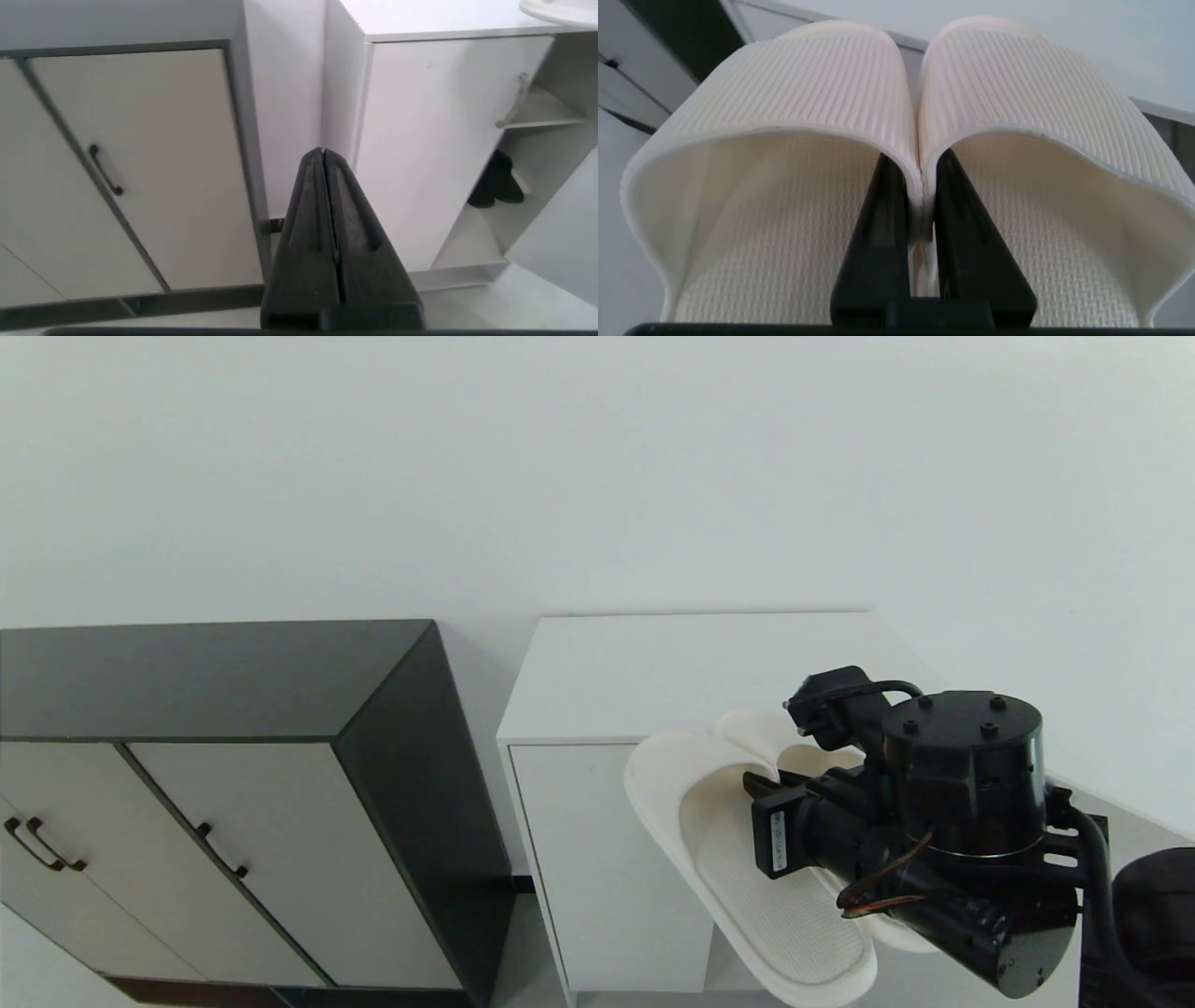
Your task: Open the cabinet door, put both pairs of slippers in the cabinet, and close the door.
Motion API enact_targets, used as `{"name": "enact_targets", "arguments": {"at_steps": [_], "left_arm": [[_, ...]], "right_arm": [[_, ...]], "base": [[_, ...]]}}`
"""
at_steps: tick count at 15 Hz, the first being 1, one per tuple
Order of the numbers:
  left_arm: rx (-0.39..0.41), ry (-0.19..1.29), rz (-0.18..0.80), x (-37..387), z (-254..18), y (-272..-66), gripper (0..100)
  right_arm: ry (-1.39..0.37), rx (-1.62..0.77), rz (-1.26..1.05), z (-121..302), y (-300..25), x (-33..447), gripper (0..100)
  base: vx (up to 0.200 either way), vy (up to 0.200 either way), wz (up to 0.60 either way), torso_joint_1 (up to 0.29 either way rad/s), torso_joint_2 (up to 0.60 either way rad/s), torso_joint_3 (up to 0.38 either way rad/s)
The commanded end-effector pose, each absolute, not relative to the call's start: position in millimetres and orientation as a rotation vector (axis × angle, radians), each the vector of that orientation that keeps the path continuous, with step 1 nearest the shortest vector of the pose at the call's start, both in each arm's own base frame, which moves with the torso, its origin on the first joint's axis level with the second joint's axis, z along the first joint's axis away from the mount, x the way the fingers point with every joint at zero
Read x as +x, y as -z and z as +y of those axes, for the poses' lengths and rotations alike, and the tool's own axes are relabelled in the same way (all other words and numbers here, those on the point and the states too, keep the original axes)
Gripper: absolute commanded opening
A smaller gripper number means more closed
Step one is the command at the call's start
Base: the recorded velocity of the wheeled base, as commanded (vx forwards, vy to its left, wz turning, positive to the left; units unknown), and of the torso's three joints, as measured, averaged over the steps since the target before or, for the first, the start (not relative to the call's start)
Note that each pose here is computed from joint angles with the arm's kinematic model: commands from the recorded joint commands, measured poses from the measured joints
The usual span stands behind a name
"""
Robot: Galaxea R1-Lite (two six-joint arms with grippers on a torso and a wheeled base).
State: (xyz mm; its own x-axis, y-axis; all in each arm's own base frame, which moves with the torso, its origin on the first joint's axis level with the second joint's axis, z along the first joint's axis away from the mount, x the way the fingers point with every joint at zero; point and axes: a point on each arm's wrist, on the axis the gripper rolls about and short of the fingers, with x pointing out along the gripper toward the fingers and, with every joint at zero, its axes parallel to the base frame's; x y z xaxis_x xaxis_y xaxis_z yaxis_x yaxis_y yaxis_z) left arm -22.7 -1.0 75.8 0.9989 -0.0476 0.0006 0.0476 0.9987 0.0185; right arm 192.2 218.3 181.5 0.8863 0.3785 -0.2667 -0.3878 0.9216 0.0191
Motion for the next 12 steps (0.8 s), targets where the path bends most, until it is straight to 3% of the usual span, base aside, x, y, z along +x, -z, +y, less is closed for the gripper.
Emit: {"name": "enact_targets", "arguments": {"at_steps": [1, 8, 12], "left_arm": [[0.018, 0.049, 0.000, -22.7, -1.0, -75.7, 0], [0.018, 0.049, 0.000, -22.7, -1.0, -75.7, 0], [0.018, 0.048, 0.000, -22.7, -1.0, -75.7, 0]], "right_arm": [[-0.401, -0.037, 0.271, 217.1, -181.1, 190.5, 0], [-0.408, -0.037, 0.269, 216.8, -181.8, 188.5, 0], [-0.408, -0.043, 0.279, 215.6, -178.3, 187.5, 0]], "base": [[0.000, -0.200, 0.00, 0.007, 0.00, 0.002], [0.000, -0.200, 0.00, 0.002, 0.00, 0.003], [0.000, 0.000, 0.00, 0.000, 0.00, 0.000]]}}
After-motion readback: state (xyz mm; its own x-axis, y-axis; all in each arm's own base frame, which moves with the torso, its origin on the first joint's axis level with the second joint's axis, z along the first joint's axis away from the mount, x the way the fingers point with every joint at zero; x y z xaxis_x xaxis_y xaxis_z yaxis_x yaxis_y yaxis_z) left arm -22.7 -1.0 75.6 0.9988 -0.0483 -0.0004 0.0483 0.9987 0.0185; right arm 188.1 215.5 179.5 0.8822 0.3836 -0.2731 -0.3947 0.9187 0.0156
